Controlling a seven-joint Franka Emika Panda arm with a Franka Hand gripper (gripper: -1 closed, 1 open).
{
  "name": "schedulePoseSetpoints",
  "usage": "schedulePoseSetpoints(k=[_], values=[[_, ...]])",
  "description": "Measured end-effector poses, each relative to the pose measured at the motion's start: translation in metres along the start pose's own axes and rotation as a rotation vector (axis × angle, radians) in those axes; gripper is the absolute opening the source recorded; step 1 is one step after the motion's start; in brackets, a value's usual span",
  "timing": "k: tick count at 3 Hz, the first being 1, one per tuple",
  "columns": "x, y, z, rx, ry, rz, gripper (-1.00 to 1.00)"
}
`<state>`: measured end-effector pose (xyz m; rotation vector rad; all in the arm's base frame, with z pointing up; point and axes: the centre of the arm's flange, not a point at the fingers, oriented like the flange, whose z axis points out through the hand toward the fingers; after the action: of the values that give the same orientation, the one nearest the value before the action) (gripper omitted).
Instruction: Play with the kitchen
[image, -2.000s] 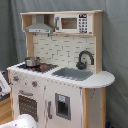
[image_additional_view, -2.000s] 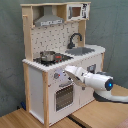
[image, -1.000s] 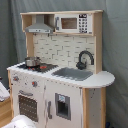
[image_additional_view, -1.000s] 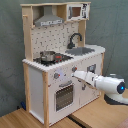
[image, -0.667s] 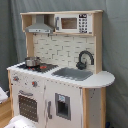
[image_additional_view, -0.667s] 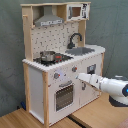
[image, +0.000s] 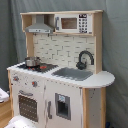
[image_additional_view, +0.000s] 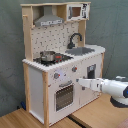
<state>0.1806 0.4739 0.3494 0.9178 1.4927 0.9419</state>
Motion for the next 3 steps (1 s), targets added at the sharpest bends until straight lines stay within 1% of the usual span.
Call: schedulePoseSetpoints(k=[1, 2, 3], values=[[-0.01, -0.004, 0.005, 0.009, -0.015, -0.112, 1.0], [-0.024, -0.01, 0.012, 0.018, -0.028, -0.209, 1.0], [-0.038, -0.011, 0.016, 0.019, -0.038, -0.297, 1.0]])
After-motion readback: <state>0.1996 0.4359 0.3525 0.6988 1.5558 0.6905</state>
